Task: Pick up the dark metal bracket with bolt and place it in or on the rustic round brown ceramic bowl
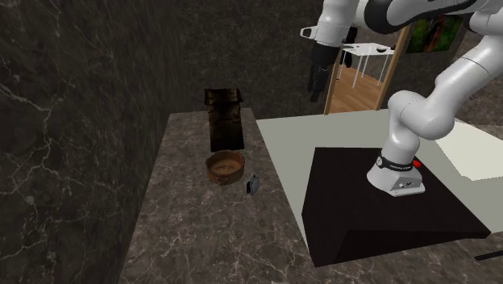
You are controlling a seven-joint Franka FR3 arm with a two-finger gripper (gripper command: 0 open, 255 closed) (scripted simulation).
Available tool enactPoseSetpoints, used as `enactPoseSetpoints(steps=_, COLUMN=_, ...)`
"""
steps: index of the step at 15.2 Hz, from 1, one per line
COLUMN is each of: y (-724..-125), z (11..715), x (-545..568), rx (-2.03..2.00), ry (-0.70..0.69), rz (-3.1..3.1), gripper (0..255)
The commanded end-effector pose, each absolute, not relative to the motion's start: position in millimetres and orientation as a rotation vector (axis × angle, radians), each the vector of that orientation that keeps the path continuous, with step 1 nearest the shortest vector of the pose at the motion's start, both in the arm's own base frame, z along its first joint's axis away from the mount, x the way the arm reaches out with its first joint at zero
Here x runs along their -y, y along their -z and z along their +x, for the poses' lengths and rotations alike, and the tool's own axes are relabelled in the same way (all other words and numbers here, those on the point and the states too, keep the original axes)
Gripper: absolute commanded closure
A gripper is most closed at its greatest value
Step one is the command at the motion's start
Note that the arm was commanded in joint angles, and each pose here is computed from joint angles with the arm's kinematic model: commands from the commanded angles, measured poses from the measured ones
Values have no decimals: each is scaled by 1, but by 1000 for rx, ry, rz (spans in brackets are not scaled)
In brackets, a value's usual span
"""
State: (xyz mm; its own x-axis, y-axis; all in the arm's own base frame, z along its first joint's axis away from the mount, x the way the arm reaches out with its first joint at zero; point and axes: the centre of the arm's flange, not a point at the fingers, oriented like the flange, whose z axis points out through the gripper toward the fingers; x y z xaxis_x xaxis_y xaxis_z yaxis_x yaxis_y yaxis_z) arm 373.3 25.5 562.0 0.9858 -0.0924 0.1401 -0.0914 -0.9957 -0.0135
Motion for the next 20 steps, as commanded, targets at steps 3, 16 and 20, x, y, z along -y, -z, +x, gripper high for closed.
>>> enactPoseSetpoints(steps=3, y=-517, z=402, x=-30, rx=-183, ry=191, rz=-3121, gripper=0)
enactPoseSetpoints(steps=16, y=-370, z=498, x=-39, rx=-303, ry=85, rz=-3110, gripper=0)
enactPoseSetpoints(steps=20, y=-323, z=525, x=-41, rx=-340, ry=52, rz=-3105, gripper=0)
